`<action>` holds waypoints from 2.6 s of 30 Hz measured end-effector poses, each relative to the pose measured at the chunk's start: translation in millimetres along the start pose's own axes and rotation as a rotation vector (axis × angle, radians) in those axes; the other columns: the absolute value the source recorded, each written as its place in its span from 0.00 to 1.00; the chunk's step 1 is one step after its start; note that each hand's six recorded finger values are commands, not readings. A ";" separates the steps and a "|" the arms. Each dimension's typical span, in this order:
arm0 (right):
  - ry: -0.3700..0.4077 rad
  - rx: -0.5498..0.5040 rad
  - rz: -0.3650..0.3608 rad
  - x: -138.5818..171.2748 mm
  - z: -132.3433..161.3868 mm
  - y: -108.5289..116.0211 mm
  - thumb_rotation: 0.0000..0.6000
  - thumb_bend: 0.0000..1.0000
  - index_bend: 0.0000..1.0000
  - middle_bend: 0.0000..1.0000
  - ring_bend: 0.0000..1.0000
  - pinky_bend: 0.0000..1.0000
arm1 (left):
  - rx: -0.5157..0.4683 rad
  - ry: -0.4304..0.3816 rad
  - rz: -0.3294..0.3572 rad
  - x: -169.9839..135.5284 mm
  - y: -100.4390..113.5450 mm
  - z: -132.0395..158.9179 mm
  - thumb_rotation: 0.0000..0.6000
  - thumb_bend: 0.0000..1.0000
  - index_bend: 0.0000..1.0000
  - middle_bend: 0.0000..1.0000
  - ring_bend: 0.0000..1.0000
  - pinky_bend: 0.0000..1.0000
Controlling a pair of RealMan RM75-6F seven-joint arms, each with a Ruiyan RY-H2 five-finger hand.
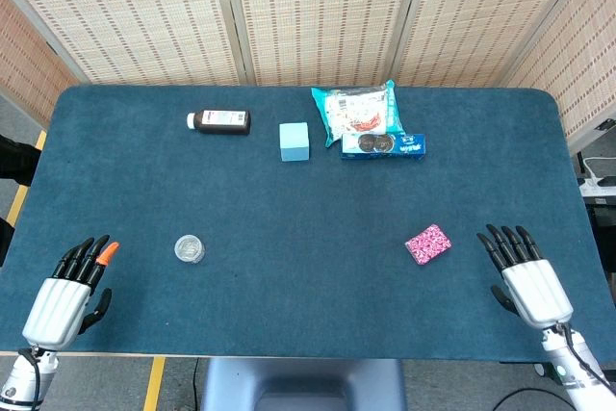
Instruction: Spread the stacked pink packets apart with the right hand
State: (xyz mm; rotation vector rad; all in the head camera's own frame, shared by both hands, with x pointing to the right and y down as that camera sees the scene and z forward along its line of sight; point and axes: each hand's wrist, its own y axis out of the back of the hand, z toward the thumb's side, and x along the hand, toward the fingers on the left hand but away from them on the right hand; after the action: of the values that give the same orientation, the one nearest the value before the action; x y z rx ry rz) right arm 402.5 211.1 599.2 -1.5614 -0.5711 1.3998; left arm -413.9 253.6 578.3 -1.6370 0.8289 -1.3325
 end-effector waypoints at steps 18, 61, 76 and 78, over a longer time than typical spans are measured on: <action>0.232 0.225 0.116 -84.7 40.1 -31.6 1.00 0.22 0.15 0.13 0.00 0.00 | 0.003 0.019 -0.020 3.6 -2.4 -3.0 1.00 0.51 0.00 0.00 0.01 0.14; 0.206 0.306 0.129 -127.0 58.6 -56.0 1.00 0.22 0.49 0.36 0.13 0.00 | 0.010 0.030 -0.040 3.7 -4.7 -5.0 1.00 0.51 0.00 0.00 0.01 0.15; 0.244 0.279 0.056 -115.8 68.7 -37.5 1.00 0.22 0.56 0.40 0.18 0.00 | 0.008 0.027 -0.035 2.4 -3.2 -4.2 1.00 0.51 0.00 0.00 0.01 0.15; 0.263 0.268 0.043 -110.4 74.8 -31.5 1.00 0.22 0.57 0.40 0.18 0.00 | 0.008 0.025 -0.036 2.3 -3.4 -3.8 1.00 0.51 0.00 0.00 0.01 0.15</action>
State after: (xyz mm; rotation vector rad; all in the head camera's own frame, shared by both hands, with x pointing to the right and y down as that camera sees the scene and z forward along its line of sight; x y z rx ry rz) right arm 312.7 158.8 688.6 -1.5135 -0.1843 1.2206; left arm -417.2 252.2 582.6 -1.6385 0.8114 -1.3824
